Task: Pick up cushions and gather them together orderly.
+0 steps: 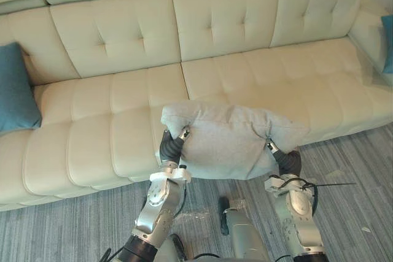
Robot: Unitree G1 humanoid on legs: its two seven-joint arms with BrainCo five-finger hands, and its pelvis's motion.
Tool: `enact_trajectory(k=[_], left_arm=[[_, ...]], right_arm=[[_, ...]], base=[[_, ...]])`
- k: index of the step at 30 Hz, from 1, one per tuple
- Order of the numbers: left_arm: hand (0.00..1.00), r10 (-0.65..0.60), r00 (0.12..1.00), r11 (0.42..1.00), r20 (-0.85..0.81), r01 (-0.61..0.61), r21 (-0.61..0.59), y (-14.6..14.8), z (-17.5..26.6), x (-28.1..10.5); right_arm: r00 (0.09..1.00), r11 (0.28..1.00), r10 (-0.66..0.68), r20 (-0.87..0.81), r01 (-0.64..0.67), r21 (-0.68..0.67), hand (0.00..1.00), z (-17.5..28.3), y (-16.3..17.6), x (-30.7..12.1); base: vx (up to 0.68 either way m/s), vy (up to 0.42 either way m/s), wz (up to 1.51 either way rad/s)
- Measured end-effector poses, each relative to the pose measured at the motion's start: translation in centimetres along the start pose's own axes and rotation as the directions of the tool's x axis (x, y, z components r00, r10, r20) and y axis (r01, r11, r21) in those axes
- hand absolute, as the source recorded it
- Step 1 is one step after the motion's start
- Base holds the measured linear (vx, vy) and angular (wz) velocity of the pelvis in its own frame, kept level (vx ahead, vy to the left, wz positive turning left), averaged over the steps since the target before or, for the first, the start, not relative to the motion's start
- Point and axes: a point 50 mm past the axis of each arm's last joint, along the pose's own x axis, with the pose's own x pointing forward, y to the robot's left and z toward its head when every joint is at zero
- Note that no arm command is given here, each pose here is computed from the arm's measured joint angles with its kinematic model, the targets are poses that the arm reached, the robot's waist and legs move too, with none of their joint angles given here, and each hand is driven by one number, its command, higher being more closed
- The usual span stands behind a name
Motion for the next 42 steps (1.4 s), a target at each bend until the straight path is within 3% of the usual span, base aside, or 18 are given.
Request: enact_trajectory(k=[3,7,21,26,32,42], left_arm=[[1.0,-0.043,0.997,0.999,-0.06,0.042,-0.012,-1.2,-1.3,-0.4],[1.0,-0.04,0.998,0.998,-0.058,0.037,-0.058,-1.6,-1.5,-1.1],[1.0,-0.084,0.996,0.992,-0.026,0.081,-0.102,-3.3,-1.0,-1.0],[1.0,-0.092,0.996,0.991,-0.014,0.09,-0.1,-3.4,-0.9,-0.8],[1.0,-0.13,0.991,0.991,-0.022,0.13,-0.007,-2.9,-0.5,0.0],[1.0,-0.113,0.961,0.993,0.252,0.117,0.002,-4.8,5.6,3.9]], right_arm=[[0.998,0.998,-0.065,-0.015,0.065,-0.019,1.0,0.1,-2.0,-2.1],[0.997,0.998,-0.065,0.039,0.066,-0.021,1.0,1.8,-2.3,-4.2],[0.99,0.993,-0.115,0.087,0.114,0.014,1.0,2.6,-2.5,-3.5],[0.99,0.994,-0.113,0.089,0.112,0.015,1.0,2.4,-2.4,-2.1],[0.991,0.994,-0.097,0.088,0.1,-0.032,1.0,2.3,-2.0,0.6],[0.921,0.998,-0.047,0.387,0.024,0.063,1.0,10.5,2.8,6.2]], base=[[0.27,-0.146,0.53],[0.19,-0.14,0.28],[0.17,0.089,-0.06],[0.02,0.087,-0.08],[-0.03,0.053,-0.02],[-0.06,0.021,0.04]])
